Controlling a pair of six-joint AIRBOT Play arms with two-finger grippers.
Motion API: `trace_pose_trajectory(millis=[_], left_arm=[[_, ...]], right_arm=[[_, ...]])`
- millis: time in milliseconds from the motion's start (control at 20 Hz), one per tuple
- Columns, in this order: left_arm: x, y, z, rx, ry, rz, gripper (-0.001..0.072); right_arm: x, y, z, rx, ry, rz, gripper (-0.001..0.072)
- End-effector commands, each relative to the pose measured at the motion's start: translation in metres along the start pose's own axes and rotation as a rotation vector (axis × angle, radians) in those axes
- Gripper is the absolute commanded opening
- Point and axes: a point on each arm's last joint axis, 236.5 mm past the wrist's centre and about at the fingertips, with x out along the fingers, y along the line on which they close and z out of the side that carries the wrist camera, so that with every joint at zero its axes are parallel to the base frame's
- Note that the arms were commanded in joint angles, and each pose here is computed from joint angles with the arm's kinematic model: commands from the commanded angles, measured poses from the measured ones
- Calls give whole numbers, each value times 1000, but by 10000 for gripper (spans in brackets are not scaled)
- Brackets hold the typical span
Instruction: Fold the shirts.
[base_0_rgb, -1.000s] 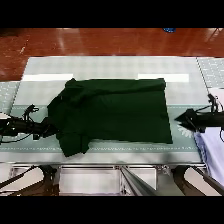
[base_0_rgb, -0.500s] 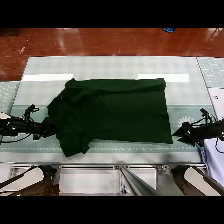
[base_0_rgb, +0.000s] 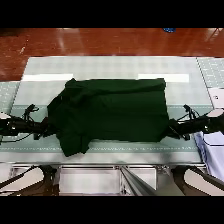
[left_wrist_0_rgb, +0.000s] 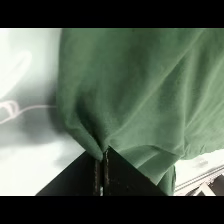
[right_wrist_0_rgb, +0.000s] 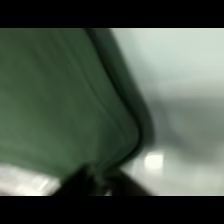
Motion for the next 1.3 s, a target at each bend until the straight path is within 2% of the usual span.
trace_pose_trajectory(millis=[0, 100, 200, 300, 350, 500, 700, 850, 1050, 1150, 1250], left_arm=[[-6, -11, 12, 11, -34, -32, 22], [-24, -43, 27, 57, -64, -118, 22], [-66, -106, 51, 151, -148, -292, 22], [-136, -180, 79, 315, -336, -441, 21], [-174, -210, 86, 398, -438, -460, 21], [-298, -292, 80, 625, -768, -420, 21], [-415, -374, 2, 913, -1108, -334, 21], [-451, -385, -64, 1021, -1288, -168, 21], [-487, -346, -131, 922, -1538, 144, 21], [-495, -339, -171, 914, -1622, 188, 21], [-492, -339, -205, 985, -1645, 169, 21]], right_arm=[[-5, 55, 19, -125, -44, 115, 23], [-29, 90, 32, -222, -71, 162, 23], [-71, 131, 50, -351, -138, 180, 23], [-145, 186, 77, -490, -332, 195, 23], [-191, 212, 86, -549, -457, 195, 23], [-349, 279, 77, -702, -897, 147, 23], [-472, 333, -29, -886, -1257, 158, 23], [-501, 321, -97, -926, -1400, 71, 23], [-504, 280, -158, -877, -1460, -70, 23], [-504, 259, -176, -822, -1476, -120, 23], [-499, 244, -186, -785, -1466, -155, 23]])
